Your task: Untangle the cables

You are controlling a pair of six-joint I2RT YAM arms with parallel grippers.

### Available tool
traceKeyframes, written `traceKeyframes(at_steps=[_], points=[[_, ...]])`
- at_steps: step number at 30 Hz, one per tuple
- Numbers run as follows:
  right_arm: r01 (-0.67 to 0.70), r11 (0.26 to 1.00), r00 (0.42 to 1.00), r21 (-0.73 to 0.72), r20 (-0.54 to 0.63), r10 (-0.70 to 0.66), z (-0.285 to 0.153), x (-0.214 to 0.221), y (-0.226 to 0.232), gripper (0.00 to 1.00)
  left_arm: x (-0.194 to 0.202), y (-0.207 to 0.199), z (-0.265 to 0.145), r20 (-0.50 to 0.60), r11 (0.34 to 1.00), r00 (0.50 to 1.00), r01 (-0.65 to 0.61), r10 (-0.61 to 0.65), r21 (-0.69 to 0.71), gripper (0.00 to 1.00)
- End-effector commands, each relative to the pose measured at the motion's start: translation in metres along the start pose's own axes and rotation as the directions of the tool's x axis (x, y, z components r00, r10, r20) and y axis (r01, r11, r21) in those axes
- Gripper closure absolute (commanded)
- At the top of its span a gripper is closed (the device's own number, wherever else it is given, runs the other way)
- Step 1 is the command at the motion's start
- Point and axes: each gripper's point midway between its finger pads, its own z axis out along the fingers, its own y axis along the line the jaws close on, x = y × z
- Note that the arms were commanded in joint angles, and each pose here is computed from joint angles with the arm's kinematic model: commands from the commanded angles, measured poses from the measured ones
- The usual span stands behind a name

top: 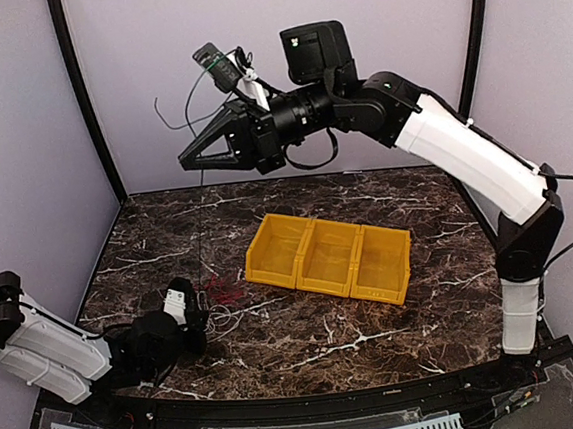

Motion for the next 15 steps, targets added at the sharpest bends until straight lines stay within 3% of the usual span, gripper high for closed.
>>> traceKeyframes(at_steps=[1, 7, 15], points=[[0.209, 0.977, 0.969, -0.047, 0.141, -0.201, -0.059, -0.074, 0.055, 1.00, 0.022, 0.020, -0.002, -0.053, 0.997, 0.998, 0.014, -0.018, -0.082, 1.00], [0.265, 0.955, 0.957, -0.135, 0.160, -0.243, -0.083, -0.082, 0.085, 1.00, 0.024, 0.026, -0.001, -0.054, 0.992, 0.998, 0.022, -0.029, -0.126, 1.00], [0.312, 0.948, 0.938, -0.062, 0.175, -0.298, -0.107, -0.096, 0.093, 1.00, 0.021, 0.029, -0.003, -0.039, 0.990, 0.998, 0.044, -0.049, -0.137, 1.00]])
